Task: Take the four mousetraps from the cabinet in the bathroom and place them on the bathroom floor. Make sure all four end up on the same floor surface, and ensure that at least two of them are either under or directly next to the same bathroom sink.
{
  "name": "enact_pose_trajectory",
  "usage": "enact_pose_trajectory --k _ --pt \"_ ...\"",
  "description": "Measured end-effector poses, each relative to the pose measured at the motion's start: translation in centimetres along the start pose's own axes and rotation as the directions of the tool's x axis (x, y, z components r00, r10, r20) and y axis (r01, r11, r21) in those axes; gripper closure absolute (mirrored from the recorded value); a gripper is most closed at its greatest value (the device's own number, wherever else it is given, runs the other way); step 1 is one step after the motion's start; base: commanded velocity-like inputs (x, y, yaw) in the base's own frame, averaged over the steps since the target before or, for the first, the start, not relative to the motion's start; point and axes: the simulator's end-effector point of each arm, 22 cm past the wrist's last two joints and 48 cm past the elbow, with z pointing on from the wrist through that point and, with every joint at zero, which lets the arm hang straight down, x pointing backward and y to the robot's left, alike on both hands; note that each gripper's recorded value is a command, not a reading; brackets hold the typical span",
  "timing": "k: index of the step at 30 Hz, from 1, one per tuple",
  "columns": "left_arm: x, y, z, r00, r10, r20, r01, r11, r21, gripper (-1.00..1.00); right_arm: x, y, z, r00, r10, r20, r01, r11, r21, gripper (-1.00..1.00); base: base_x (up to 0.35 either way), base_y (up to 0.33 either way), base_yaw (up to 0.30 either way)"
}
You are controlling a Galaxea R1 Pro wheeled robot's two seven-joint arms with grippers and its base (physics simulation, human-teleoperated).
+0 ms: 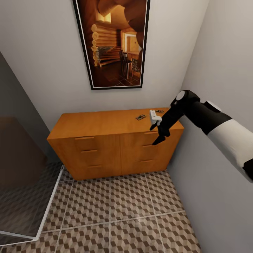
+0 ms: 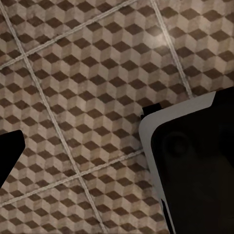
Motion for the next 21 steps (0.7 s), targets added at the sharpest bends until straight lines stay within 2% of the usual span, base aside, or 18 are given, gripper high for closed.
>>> enact_pose_trajectory --k 4,13,21 --pt "0.18 -0.04 -0.06 1.000 0.000 -0.003 0.000 1.000 0.001 -1.00 -0.39 -0.01 -0.35 1.000 0.007 0.029 -0.007 1.000 -0.002 -1.00 0.000 0.000 0.000" --pt "0.31 -0.16 -0.10 1.000 0.000 -0.005 0.000 1.000 0.002 -1.00 -0.47 -0.05 -0.51 0.999 0.012 0.040 -0.012 1.000 -0.002 -1.00 0.015 0.000 0.000" --pt "0.28 -0.33 -0.11 1.000 -0.001 -0.004 0.001 1.000 0.004 -1.00 0.27 -0.27 -0.27 0.999 0.038 0.035 -0.037 0.999 -0.005 -1.00 0.232 0.000 0.000"
